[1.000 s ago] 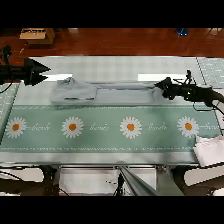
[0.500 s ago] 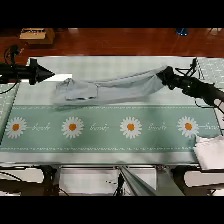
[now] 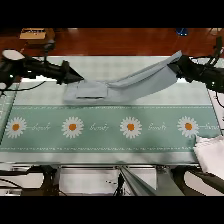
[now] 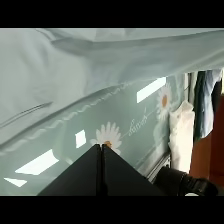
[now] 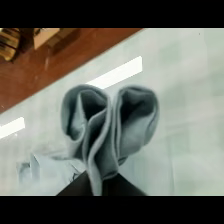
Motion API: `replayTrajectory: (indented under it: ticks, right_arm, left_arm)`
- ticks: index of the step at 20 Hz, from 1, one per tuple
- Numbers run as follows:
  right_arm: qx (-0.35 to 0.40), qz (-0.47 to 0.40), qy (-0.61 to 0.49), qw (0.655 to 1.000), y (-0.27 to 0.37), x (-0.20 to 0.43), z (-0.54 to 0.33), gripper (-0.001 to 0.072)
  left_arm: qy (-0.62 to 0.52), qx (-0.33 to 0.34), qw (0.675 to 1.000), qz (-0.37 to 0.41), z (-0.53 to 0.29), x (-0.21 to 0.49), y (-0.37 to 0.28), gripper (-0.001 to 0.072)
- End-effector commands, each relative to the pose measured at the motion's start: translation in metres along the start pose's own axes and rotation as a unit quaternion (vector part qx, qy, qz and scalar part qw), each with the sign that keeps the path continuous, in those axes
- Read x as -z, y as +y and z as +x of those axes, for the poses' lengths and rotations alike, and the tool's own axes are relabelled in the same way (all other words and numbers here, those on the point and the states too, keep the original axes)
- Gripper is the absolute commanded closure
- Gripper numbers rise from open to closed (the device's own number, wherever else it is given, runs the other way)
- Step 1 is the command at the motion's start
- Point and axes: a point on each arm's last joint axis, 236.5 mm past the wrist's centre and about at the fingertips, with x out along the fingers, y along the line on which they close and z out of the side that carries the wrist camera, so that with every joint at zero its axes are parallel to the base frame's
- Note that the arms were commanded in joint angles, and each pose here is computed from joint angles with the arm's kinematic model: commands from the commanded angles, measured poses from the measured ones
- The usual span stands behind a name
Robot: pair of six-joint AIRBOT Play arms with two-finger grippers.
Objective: Fold the shirts.
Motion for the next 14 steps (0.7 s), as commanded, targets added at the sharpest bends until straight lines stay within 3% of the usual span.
replayTrajectory:
  ticks: [1, 5, 10, 14]
  right_arm:
    - [0.051, -0.022, 0.027, 0.998, 0.0, 0.017, -0.033, 0.0689]
    - [0.075, -0.027, 0.023, 0.997, 0.014, 0.025, -0.069, 0.0689]
    - [0.053, -0.033, 0.022, 0.998, 0.05, 0.042, -0.11, 0.0689]
    - [0.064, -0.055, 0.012, 0.996, 0.06, 0.052, -0.138, 0.0689]
  left_arm:
    - [0.017, -0.01, 0.999, 0.026, 0.076, 0.03, -0.031, 0.068]
    - [0.02, -0.037, 0.999, -0.002, 0.135, 0.068, -0.027, 0.068]
    - [0.008, -0.038, 0.999, 0.027, 0.178, 0.087, -0.05, 0.068]
    - [0.025, -0.002, 1.0, -0.009, 0.205, 0.107, -0.065, 0.0681]
